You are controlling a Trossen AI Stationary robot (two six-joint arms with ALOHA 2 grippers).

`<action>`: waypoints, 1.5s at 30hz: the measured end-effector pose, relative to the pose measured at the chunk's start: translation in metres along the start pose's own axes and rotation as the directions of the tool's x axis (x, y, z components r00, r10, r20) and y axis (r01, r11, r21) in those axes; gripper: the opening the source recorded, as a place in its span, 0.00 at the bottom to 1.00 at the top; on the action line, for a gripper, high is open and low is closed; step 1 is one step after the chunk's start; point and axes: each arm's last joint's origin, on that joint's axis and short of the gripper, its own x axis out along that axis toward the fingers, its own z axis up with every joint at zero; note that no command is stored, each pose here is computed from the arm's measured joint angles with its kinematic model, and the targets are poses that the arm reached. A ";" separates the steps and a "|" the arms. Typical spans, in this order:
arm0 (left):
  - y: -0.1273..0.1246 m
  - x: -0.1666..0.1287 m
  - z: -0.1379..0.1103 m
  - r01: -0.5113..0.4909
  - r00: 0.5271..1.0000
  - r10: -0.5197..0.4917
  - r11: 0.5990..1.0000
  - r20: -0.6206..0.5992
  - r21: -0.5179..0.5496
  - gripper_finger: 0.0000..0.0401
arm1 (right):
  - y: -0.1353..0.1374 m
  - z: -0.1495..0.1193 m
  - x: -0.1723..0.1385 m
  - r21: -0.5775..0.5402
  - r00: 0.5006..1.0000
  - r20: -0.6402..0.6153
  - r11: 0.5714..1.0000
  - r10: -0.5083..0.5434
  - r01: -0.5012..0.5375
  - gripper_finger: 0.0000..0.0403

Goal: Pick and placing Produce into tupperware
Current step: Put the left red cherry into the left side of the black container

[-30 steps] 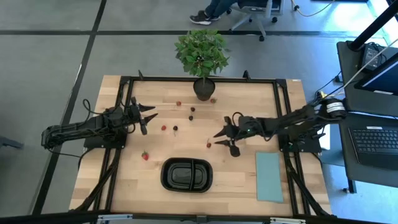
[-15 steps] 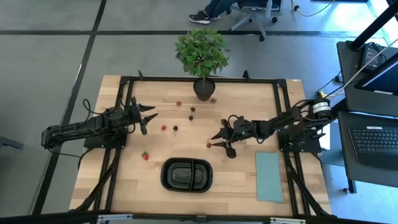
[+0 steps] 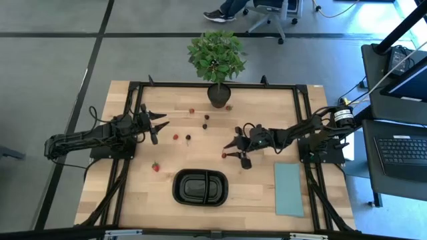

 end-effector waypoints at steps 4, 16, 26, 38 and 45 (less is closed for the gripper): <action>0.000 0.000 0.000 0.000 1.000 0.000 1.000 0.000 0.000 0.40 | 0.000 0.003 0.001 -0.005 1.000 0.009 1.000 -0.001 0.001 0.51; 0.000 0.000 0.000 0.000 1.000 0.000 1.000 0.000 0.000 0.40 | -0.001 0.006 0.002 0.078 1.000 0.020 0.997 -0.019 0.018 0.74; 0.000 0.000 0.000 0.000 1.000 0.000 1.000 0.000 0.000 0.40 | -0.001 0.006 0.002 0.075 1.000 0.020 0.997 -0.020 0.018 0.74; 0.000 0.000 0.000 0.000 1.000 0.000 1.000 0.000 0.000 0.40 | -0.001 -0.026 0.022 0.082 0.999 -0.043 0.996 -0.016 0.019 0.74; 0.000 0.000 0.000 0.000 1.000 0.000 1.000 0.000 0.000 0.40 | -0.001 -0.038 0.040 0.062 0.998 -0.062 0.998 -0.010 0.014 0.74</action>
